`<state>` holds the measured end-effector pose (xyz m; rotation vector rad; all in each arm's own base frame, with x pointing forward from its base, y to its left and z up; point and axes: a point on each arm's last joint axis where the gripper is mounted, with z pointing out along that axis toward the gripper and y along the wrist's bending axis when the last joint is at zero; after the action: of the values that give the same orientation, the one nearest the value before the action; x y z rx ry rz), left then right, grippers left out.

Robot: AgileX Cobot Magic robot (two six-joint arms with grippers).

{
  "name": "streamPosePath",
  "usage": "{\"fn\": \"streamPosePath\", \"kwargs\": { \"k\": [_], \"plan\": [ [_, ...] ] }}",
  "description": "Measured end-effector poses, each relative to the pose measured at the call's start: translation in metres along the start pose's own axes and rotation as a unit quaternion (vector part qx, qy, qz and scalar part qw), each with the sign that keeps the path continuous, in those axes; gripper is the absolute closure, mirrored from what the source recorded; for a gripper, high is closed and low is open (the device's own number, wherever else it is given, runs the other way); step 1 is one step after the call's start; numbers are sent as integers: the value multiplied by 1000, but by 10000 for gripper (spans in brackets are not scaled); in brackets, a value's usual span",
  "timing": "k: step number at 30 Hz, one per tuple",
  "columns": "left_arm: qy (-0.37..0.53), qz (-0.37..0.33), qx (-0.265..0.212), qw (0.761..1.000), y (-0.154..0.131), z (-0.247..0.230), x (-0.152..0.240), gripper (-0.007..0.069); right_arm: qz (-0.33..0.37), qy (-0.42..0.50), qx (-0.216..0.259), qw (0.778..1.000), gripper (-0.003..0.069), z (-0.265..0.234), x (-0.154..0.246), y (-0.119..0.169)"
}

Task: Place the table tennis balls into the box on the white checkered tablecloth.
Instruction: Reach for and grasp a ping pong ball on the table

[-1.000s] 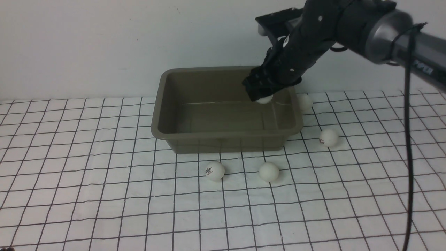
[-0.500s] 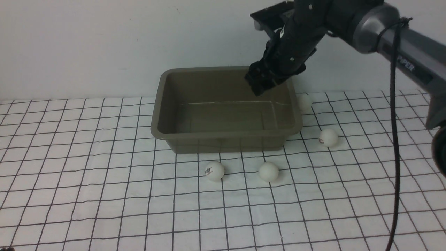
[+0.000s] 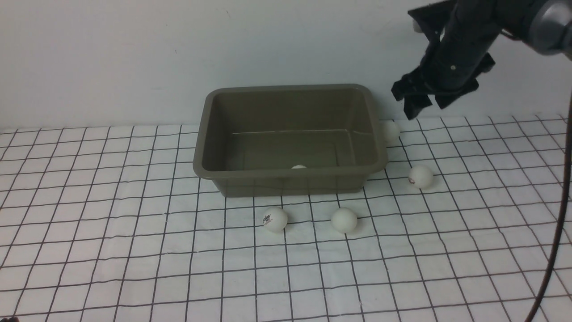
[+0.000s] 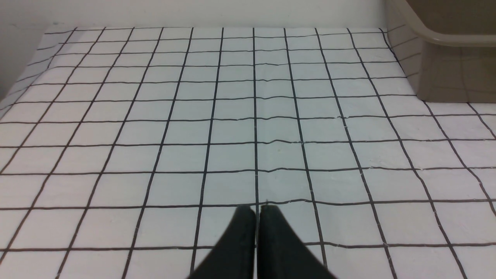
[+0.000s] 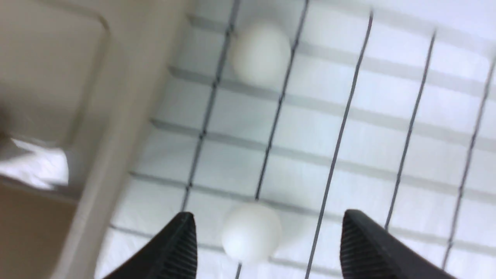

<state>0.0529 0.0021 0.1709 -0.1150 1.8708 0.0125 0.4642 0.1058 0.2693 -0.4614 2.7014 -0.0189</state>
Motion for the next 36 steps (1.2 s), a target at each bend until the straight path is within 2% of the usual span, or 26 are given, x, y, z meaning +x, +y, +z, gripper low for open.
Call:
{"fn": "streamPosePath", "kwargs": {
  "k": [5,11,19,32,36],
  "plan": [
    [0,0,0,1000,0,0,0,629,23,69,-26,997,210,33,28,-4],
    [0,0,0,1000,0,0,0,629,28,109,-40,993,210,50,45,0],
    [0,0,0,1000,0,0,0,629,29,76,-36,996,210,54,40,0],
    [0,0,0,1000,0,0,0,629,25,105,-35,994,210,103,49,1],
    [0,0,0,1000,0,0,0,629,17,106,-23,994,255,106,50,-1]
  ]
}}
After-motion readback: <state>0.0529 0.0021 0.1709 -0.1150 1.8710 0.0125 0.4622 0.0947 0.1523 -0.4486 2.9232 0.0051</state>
